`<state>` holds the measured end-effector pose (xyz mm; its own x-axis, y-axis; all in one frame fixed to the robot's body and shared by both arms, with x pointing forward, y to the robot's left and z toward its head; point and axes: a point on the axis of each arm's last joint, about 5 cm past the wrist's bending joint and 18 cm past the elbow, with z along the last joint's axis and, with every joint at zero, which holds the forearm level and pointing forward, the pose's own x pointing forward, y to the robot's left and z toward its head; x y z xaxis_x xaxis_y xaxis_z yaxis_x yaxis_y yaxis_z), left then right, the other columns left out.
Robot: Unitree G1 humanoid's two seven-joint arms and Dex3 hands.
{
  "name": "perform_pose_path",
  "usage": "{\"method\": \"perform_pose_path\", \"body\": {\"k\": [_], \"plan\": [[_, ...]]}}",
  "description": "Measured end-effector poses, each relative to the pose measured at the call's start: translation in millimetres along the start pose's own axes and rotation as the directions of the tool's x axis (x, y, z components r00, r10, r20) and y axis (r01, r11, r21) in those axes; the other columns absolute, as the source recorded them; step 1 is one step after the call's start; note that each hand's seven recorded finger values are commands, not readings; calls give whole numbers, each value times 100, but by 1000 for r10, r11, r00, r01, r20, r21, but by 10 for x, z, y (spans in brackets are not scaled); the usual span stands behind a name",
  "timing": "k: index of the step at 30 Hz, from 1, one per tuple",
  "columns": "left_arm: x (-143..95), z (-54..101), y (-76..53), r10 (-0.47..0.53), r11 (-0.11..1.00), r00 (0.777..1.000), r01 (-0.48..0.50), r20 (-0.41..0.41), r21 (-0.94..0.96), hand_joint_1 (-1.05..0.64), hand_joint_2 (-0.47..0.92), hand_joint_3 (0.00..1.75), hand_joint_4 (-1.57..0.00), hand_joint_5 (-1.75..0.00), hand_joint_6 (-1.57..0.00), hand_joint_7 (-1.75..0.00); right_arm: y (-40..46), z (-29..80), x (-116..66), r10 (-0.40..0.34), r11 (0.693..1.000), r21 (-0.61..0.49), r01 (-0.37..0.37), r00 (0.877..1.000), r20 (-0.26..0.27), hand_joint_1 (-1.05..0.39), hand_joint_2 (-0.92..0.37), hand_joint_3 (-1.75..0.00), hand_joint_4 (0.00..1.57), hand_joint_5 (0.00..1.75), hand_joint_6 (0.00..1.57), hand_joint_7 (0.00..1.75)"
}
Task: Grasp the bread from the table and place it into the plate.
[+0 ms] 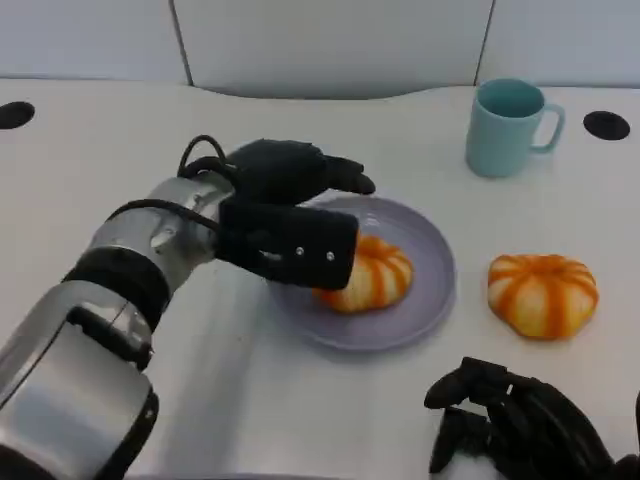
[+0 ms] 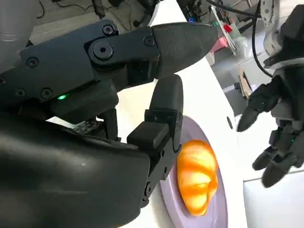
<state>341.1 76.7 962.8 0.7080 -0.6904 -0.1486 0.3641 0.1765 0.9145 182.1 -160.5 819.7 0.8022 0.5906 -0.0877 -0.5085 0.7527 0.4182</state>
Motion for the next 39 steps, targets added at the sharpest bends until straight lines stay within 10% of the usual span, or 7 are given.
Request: {"method": "perform_pose_path", "body": {"k": [11, 39], "plan": [[-341, -312, -141, 121, 961, 993, -112, 19, -253, -72, 92, 27, -18, -79, -42, -15, -23, 4, -12, -8, 1000, 12, 8, 1000, 2, -55, -92, -23, 63, 147, 69, 100], [-849, -532, -273, 389, 811, 920, -319, 45, -490, -54, 92, 17, -15, -104, -52, -13, -151, -3, 3, -41, 999, 10, 40, 996, 80, -53, -92, -29, 54, 151, 61, 107]]}}
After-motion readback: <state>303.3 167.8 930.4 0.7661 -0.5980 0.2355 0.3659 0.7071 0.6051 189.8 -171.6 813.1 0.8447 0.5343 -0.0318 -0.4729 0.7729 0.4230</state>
